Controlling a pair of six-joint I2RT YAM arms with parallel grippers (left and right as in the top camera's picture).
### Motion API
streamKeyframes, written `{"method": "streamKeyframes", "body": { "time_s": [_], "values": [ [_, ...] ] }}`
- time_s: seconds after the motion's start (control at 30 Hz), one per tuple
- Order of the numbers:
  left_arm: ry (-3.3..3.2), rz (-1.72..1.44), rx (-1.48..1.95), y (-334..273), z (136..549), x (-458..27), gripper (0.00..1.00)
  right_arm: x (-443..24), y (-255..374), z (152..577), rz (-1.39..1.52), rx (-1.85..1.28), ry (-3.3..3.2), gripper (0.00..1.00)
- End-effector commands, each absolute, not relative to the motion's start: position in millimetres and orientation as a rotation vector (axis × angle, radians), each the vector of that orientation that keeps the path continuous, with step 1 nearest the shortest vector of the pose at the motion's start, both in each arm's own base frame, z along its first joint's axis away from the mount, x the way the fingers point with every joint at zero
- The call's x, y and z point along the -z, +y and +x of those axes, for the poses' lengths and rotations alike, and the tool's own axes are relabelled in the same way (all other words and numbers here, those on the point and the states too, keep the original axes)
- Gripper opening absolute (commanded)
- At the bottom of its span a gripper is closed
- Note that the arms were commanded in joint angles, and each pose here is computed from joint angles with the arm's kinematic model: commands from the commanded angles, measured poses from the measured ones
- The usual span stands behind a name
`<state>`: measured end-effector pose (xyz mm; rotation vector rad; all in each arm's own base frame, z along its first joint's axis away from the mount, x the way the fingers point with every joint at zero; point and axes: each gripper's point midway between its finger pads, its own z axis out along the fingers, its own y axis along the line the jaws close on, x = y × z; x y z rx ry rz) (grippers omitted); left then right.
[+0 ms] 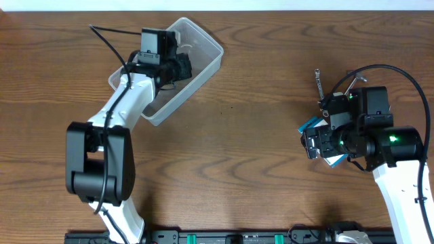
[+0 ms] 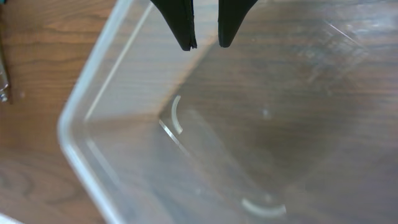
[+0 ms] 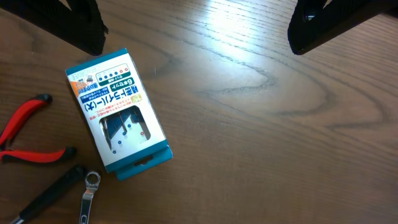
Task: Pack container
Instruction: 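Drag the clear container with the left gripper toward table center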
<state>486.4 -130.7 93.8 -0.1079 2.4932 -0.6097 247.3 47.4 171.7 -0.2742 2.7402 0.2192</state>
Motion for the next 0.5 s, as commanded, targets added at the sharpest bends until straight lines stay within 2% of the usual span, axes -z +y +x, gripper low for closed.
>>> {"method": "streamKeyframes", "body": {
  "time_s": [0.0, 0.2, 0.47],
  "values": [
    [2.511, -0.077, 0.721, -155, 480, -95, 0.06, -184, 51, 248, -0.292, -0.224, 2.696, 0.96],
    [2.604, 0.073, 0.917, -213, 438, -94, 0.06, -186, 51, 249, -0.292, -0.222, 2.685, 0.97],
    [2.857, 0.274, 1.021, -277, 347, -77, 0.06, -187, 51, 251, -0.293, -0.221, 2.675, 0.97]
  ]
}}
